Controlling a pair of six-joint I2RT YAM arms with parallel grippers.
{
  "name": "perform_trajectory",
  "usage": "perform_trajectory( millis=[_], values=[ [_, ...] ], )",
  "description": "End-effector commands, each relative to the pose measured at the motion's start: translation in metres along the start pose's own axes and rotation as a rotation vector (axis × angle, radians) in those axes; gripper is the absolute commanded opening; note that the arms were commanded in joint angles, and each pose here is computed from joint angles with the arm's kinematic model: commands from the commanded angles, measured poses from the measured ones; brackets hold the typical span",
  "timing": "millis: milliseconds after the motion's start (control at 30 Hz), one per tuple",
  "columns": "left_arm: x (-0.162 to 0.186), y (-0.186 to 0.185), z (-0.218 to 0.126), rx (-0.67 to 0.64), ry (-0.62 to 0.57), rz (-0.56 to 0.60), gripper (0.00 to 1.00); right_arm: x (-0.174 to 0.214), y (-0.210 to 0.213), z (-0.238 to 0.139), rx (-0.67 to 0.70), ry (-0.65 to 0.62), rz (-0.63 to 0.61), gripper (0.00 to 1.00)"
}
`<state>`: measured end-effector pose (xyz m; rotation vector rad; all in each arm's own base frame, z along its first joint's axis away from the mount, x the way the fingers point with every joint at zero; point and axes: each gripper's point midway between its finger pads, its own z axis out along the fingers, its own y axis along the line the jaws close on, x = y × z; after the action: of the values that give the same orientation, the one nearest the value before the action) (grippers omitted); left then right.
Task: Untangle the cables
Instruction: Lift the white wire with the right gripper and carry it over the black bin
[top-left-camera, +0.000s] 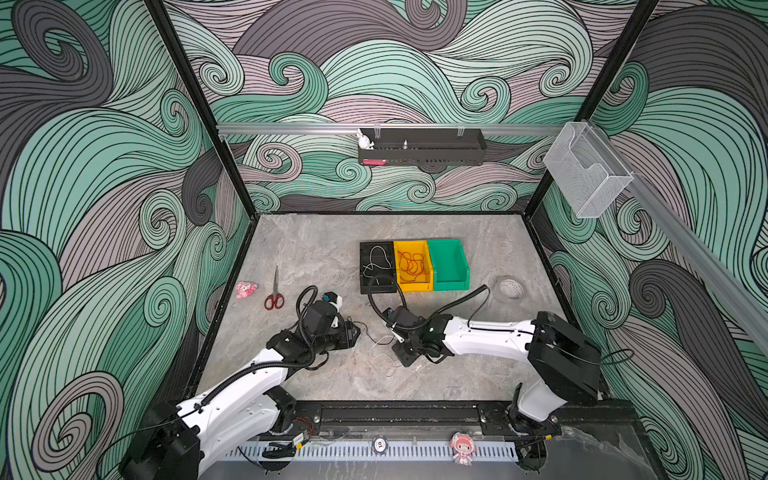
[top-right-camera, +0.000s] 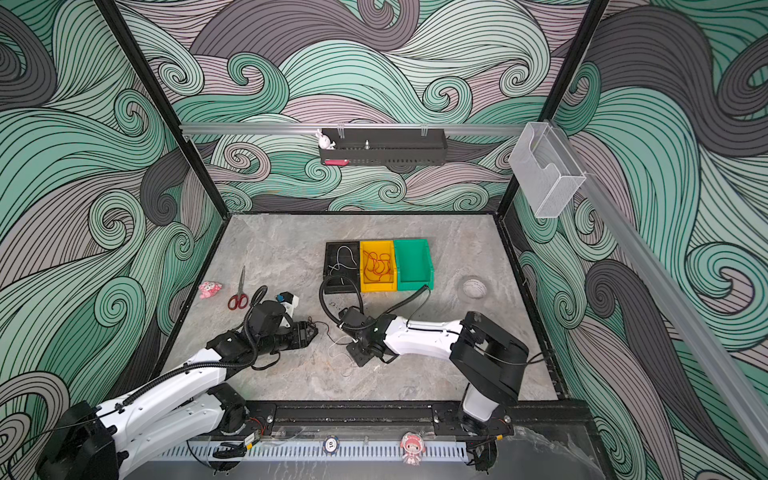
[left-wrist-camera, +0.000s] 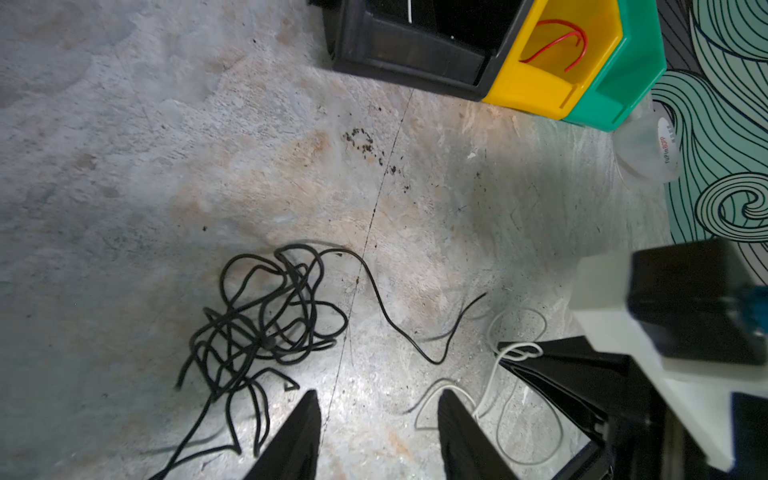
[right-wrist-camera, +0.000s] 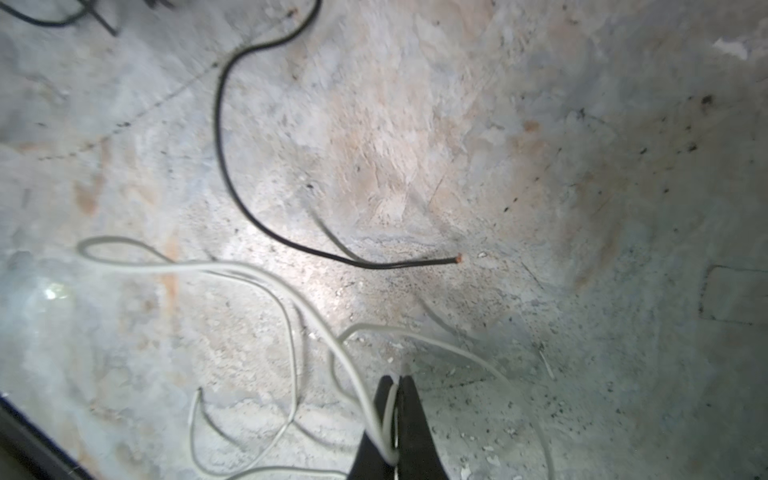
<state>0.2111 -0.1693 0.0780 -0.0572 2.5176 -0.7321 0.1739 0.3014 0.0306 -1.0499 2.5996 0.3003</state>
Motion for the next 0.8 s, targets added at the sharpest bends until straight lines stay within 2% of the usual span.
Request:
perform_trajectory(
  millis=[0,200,467,767],
  values=[
    [0.003,0.009,0.000,-0.034,-0.004,-0.016,0.49,-0.022,0.006,-0.030,-0.054,-0.078,0.005,0.00],
    [0.005,0.013,0.002,-0.045,-0.002,-0.026,0.48,-0.058,0.001,-0.073,-0.143,-0.188,0.066,0.00],
    [0.008,0.015,0.005,-0.038,-0.003,-0.046,0.48,-0.134,-0.010,-0.124,-0.278,-0.373,0.140,0.00],
    [0.011,0.013,0.009,-0.019,0.009,-0.059,0.48,-0.216,-0.043,-0.132,-0.324,-0.504,0.230,0.00]
  ],
)
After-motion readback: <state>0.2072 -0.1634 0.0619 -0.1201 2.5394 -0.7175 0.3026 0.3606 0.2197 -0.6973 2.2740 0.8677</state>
